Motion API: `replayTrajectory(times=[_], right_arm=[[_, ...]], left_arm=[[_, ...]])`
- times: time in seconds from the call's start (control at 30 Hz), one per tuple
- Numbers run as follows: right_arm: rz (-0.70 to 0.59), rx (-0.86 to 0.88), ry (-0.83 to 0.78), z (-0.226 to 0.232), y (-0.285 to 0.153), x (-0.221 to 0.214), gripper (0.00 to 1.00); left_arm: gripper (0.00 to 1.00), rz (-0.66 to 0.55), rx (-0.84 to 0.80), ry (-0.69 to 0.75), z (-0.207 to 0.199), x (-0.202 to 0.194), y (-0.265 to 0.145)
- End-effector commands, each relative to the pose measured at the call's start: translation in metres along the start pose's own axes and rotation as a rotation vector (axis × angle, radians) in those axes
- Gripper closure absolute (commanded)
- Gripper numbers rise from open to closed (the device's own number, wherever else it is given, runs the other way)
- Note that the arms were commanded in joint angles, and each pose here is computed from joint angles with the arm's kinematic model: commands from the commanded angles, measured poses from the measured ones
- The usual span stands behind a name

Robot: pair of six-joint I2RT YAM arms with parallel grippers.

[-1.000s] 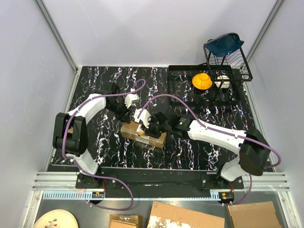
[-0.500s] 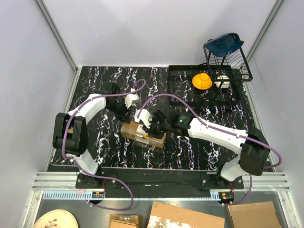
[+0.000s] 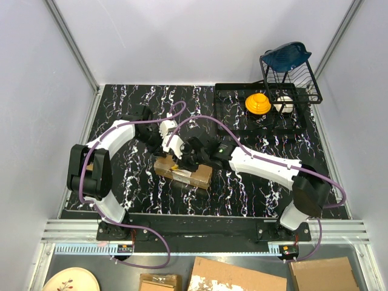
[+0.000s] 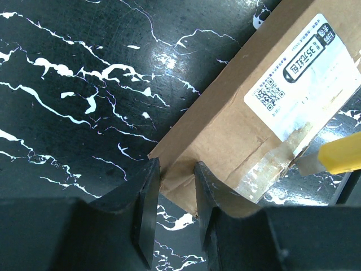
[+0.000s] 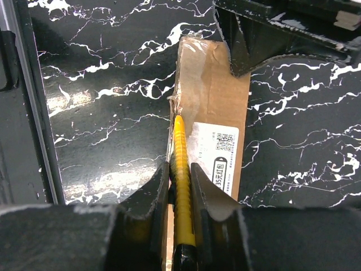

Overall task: Unpack the express box
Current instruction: Cut the express box at the center of the board.

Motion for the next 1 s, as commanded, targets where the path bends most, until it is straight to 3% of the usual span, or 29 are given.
replayTrajectory(times=[0.0, 0.97], right_arm=[[-0.102, 0.001, -0.03, -0.006, 0.001, 0.024, 1.0], [0.132, 0.018, 0.056, -0.001, -0.017, -0.005, 1.0]], left_arm=[[0.68, 0.125, 0.077, 0.047, 0.019, -0.024, 0.023], [0.69, 0.125, 0.09, 0.059, 0.019, -0.021, 0.019]])
Point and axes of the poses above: each gripper's point midway between its finger pads, its own y axis out along the fingers, its own z axis along the line the jaws close on, x = y × z, the point moved 9 cm from there along -y, back along the fingers, and after that the axes turned 11 degrees about -y, right-handed, at the moved point
